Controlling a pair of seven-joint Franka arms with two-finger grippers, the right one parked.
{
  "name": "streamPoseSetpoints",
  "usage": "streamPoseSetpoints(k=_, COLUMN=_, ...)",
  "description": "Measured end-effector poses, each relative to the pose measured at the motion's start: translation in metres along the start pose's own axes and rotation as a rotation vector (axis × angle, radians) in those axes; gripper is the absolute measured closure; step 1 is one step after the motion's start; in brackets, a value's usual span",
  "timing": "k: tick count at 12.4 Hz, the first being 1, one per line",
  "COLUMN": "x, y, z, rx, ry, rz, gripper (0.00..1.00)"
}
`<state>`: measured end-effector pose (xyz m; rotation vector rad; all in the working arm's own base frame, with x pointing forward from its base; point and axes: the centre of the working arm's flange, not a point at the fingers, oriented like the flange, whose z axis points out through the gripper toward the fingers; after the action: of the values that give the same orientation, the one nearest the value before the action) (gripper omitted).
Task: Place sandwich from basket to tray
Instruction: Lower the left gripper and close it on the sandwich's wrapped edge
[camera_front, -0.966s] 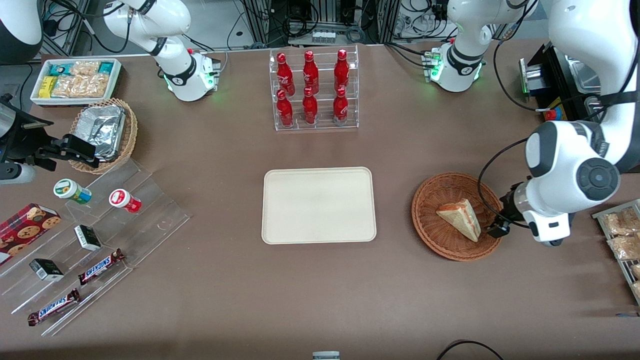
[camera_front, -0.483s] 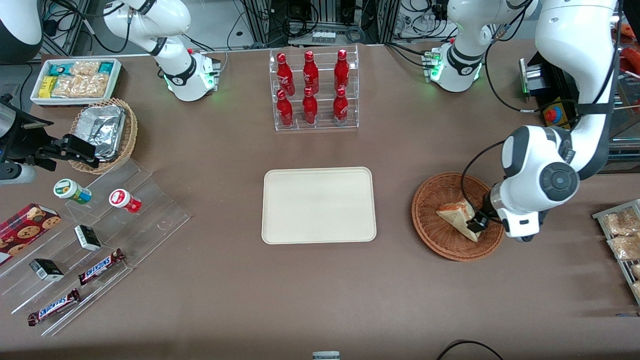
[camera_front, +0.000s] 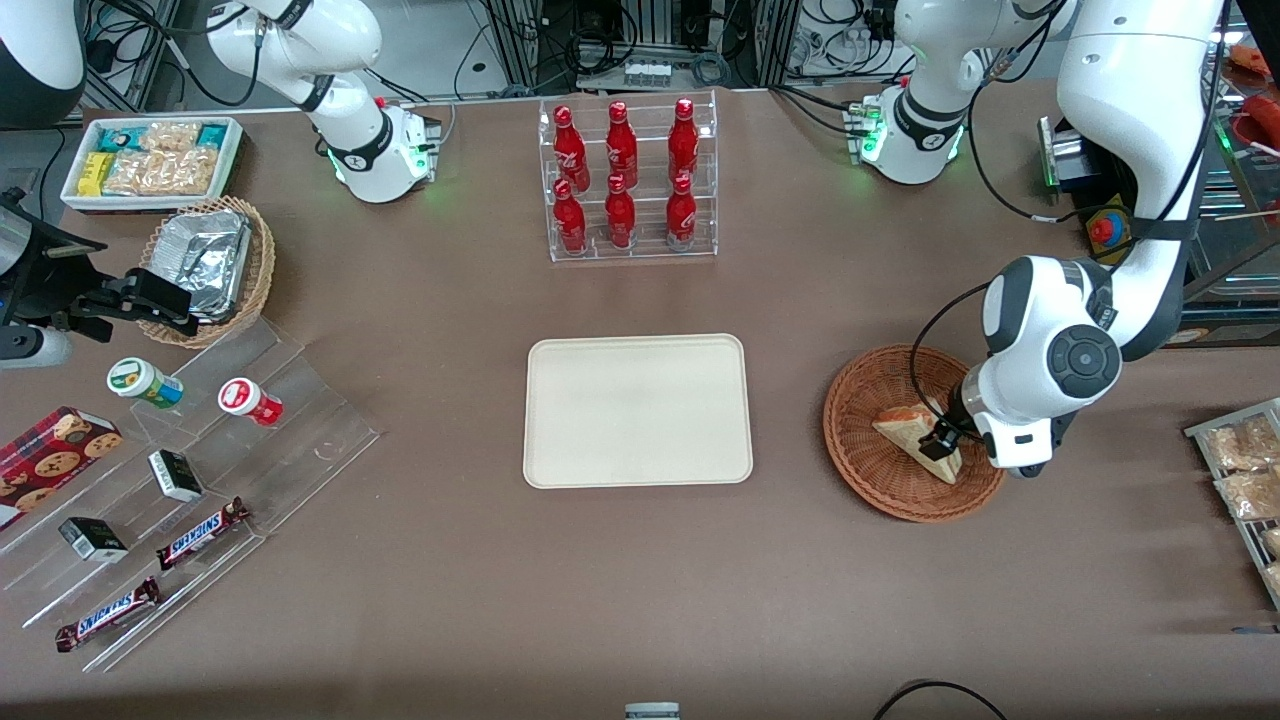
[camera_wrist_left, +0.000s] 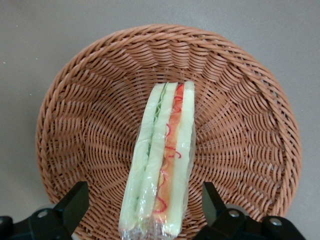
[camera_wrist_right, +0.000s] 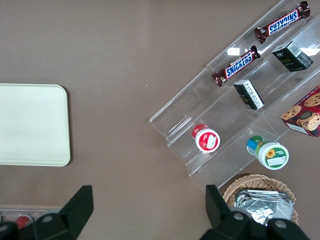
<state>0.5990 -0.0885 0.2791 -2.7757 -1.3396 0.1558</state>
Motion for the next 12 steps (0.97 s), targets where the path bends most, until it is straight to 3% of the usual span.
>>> streamPoseSetpoints(k=3, x=-0.021, y=0.012, z=0.012, rx=0.012, ry=-0.005, rz=0.032, gripper=0.0)
streamPoseSetpoints(k=6, x=-0.024, y=0.014, z=0.016, rx=0.013, ry=-0.005, rz=0.029, gripper=0.06)
streamPoseSetpoints(k=7, x=-0.022, y=0.013, z=0.016, rx=0.013, ry=-0.004, rz=0.026, gripper=0.15)
streamPoseSetpoints(k=10, x=-0.017, y=0.011, z=0.015, rx=0.011, ry=0.0, rz=0.02, gripper=0.55)
streamPoseSetpoints(k=12, x=-0.017, y=0.012, z=0.014, rx=0.009, ry=0.002, rz=0.02, gripper=0.67)
